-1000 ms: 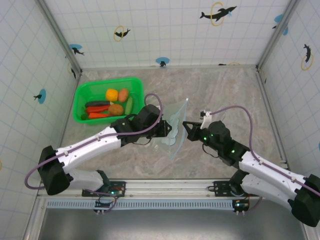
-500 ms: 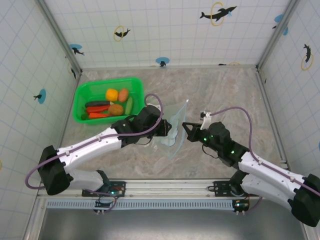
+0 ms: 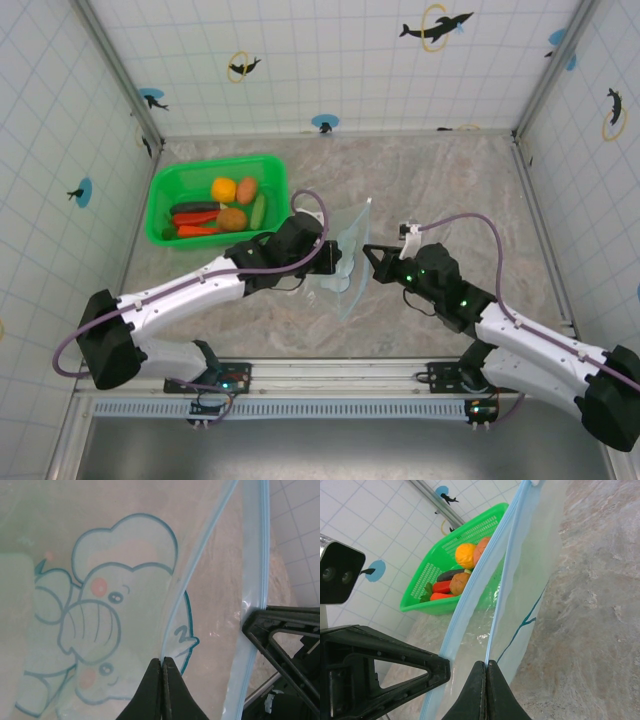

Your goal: Place the food in the zip-top bag and seal the zipper

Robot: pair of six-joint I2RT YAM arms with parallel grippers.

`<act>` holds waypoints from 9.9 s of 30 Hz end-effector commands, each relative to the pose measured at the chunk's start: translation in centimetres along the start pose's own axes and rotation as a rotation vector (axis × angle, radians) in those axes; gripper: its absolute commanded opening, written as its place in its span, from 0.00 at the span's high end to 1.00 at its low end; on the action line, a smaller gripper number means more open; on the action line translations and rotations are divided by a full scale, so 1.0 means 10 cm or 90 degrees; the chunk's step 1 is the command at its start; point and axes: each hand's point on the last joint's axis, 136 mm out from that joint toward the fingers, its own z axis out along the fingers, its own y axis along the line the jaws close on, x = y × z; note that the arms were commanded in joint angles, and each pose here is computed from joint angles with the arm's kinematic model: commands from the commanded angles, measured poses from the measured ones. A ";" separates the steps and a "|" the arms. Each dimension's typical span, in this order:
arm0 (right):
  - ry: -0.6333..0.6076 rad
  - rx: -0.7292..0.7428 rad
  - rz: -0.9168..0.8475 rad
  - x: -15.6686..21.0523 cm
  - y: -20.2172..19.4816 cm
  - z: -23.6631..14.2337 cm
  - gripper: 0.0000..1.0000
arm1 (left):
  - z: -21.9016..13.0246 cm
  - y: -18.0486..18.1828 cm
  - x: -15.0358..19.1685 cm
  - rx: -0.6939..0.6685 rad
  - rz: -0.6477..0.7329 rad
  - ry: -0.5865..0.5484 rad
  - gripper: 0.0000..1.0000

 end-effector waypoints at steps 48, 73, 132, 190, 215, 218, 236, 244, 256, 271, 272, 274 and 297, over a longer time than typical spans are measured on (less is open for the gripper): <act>0.337 0.205 -0.099 0.13 -0.63 3.21 0.17 | -0.51 1.39 0.74 -0.131 -0.135 -0.020 1.00; 0.161 0.737 -0.046 -0.78 -2.70 -0.10 0.15 | -0.82 1.17 0.31 -0.139 -0.082 -0.081 1.00; 0.140 0.503 -0.001 -0.69 -2.17 -0.20 1.00 | -0.67 0.79 -0.32 -0.107 -0.084 -0.100 1.00; 0.245 0.432 0.007 -0.53 -2.10 0.45 0.41 | -0.51 0.83 -0.18 -0.026 -0.124 -0.068 1.00; 0.147 -0.046 -0.124 -0.66 0.44 0.06 0.47 | -0.15 0.21 -0.44 0.200 -0.207 -0.038 1.00; 0.159 -0.105 -0.107 -0.57 0.66 0.08 0.47 | -0.23 0.12 -0.54 0.217 -0.204 -0.053 1.00; 0.172 -0.106 -0.091 -0.25 0.54 0.10 0.49 | -0.74 -0.17 -0.83 0.259 -0.176 -0.122 1.00; 0.171 -0.017 -0.128 -0.25 0.32 0.16 0.50 | -0.78 -0.18 -0.84 0.261 -0.177 -0.125 1.00; 0.217 0.043 -0.184 -0.08 0.43 0.52 0.49 | -0.74 -0.18 -0.78 0.285 -0.198 -0.118 1.00; 0.232 0.039 -0.091 -0.07 0.43 0.87 0.59 | -0.96 -0.26 -0.88 0.314 -0.187 -0.165 1.00; 0.232 0.050 -0.080 -0.08 0.38 0.88 0.72 | -0.98 -0.27 -0.88 0.316 -0.186 -0.169 1.00; 0.241 0.065 -0.073 -0.06 0.34 0.91 0.75 | -1.01 -0.27 -0.89 0.319 -0.182 -0.178 1.00; 0.258 0.073 -0.194 -0.56 0.66 1.00 0.13 | -1.02 -0.04 -1.02 0.207 -0.178 -0.223 1.00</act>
